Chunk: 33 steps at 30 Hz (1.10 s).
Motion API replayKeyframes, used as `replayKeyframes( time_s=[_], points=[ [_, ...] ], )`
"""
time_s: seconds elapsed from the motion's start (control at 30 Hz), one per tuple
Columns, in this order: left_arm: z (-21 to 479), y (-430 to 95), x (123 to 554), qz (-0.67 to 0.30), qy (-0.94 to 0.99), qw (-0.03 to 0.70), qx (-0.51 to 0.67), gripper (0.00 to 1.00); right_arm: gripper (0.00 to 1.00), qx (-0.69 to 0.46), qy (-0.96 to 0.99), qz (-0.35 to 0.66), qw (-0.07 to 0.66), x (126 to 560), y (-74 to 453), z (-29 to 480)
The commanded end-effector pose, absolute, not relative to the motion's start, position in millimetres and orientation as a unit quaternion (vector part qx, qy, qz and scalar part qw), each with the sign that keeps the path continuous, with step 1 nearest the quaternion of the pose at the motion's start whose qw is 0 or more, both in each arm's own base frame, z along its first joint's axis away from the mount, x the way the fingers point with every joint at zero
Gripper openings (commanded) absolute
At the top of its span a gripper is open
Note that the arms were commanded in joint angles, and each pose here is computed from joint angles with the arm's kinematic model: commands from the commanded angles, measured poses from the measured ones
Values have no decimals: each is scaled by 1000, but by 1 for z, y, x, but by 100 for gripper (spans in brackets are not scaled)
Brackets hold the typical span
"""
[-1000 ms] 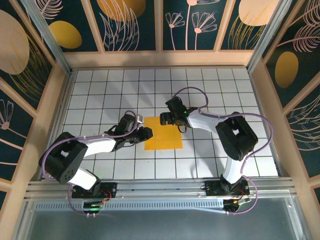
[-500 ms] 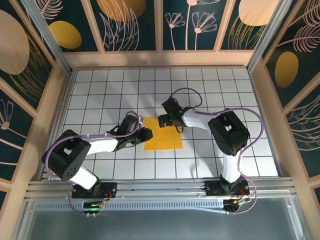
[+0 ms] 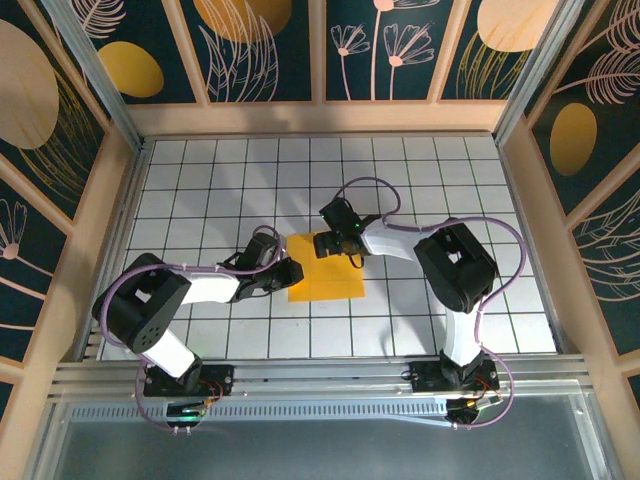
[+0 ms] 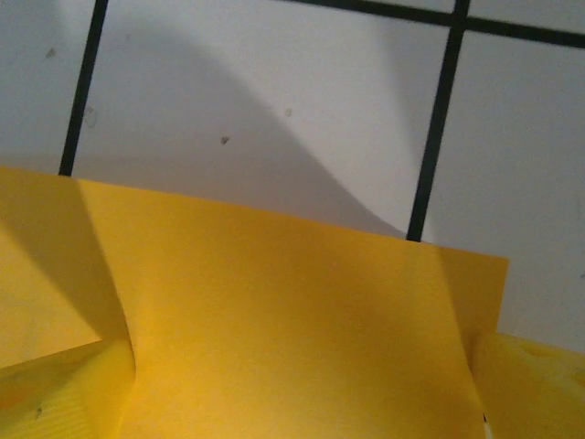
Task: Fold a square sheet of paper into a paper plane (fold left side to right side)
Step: Pick up the square sheet of paper from the center of the table.
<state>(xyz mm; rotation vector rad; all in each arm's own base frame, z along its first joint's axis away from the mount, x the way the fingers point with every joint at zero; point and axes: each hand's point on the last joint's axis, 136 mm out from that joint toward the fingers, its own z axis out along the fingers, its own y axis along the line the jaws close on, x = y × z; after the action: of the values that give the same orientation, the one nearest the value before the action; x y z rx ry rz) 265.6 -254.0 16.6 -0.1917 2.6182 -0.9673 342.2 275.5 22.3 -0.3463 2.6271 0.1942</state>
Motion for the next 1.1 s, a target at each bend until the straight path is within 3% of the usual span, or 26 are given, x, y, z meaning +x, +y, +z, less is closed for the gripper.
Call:
replayKeyframes(
  time_s=[0.0, 0.23, 0.67, 0.87, 1.07],
  points=[
    [-3, -247, 258, -319, 932, 154, -82, 18, 94, -138, 963, 81, 218, 323, 282, 28],
    [-3, -248, 258, -324, 930, 154, -82, 18, 90, -155, 963, 79, 204, 310, 288, 30],
    [11, -252, 263, -344, 920, 169, -85, 22, 67, -173, 964, 80, 184, 301, 293, 33],
    [32, -249, 270, -348, 911, 202, -87, 32, 54, -177, 964, 98, 173, 297, 295, 35],
    [60, -233, 277, -334, 905, 248, -84, 51, 40, -177, 959, 152, 163, 292, 298, 43]
  ],
)
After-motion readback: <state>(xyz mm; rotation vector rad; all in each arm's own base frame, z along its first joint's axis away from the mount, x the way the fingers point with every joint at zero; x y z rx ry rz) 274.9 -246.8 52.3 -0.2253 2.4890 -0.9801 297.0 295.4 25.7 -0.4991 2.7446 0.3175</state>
